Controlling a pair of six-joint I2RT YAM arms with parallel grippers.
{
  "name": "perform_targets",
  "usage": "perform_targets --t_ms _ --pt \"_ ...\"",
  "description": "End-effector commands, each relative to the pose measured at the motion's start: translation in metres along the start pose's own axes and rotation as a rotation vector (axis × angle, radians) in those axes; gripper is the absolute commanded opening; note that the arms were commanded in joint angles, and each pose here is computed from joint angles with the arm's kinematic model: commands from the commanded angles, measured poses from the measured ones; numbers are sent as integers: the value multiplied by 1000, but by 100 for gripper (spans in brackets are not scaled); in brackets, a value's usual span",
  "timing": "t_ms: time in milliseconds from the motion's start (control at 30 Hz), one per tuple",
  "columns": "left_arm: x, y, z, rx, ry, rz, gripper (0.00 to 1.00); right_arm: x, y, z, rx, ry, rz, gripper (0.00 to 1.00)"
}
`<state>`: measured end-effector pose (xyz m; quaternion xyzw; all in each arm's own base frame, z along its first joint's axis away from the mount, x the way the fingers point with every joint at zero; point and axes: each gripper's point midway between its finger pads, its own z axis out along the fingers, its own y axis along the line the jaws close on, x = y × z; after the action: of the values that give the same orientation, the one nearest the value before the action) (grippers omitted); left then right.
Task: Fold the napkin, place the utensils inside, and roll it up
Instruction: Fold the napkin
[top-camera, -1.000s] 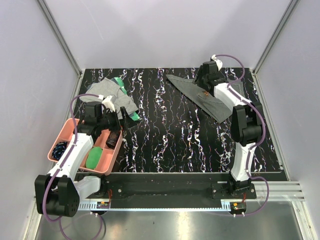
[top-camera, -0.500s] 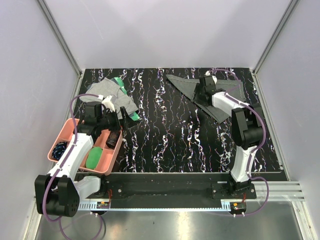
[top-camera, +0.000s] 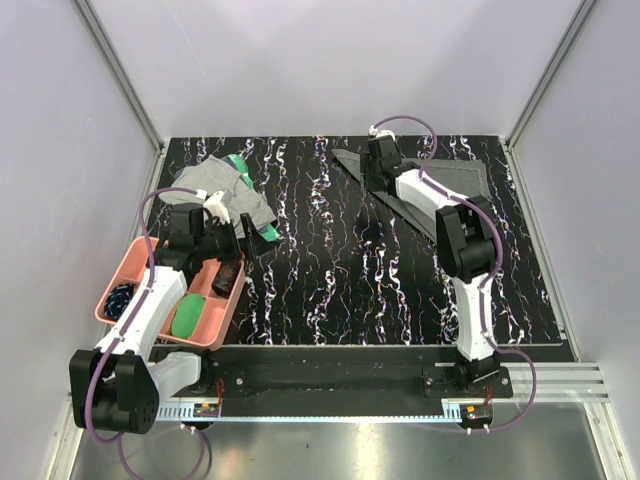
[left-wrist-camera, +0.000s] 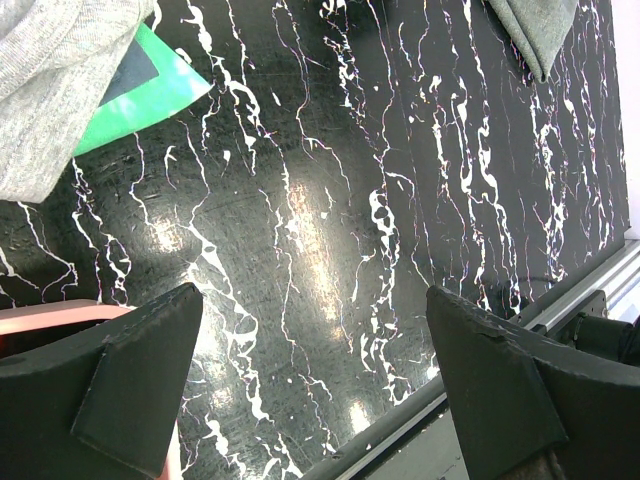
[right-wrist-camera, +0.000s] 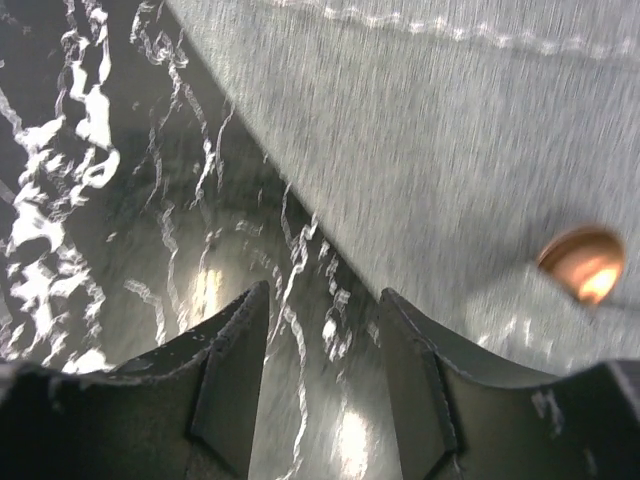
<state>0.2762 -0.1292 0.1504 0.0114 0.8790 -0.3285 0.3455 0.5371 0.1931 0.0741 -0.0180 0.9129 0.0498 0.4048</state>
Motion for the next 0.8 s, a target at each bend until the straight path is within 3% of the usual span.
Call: perform_targets --t_ms 0,400,567,767 --pt "-21 -6 -3 1 -55 53 96 -20 -6 20 47 -33 -113 54" --pt "-22 -6 -3 4 -55 50 96 -5 -11 57 68 50 -274 51" --pt "-21 -6 -3 6 -53 46 96 3 -14 61 70 76 -312 43" --pt "-22 -7 -3 12 -54 43 96 11 -15 60 73 99 -359 43"
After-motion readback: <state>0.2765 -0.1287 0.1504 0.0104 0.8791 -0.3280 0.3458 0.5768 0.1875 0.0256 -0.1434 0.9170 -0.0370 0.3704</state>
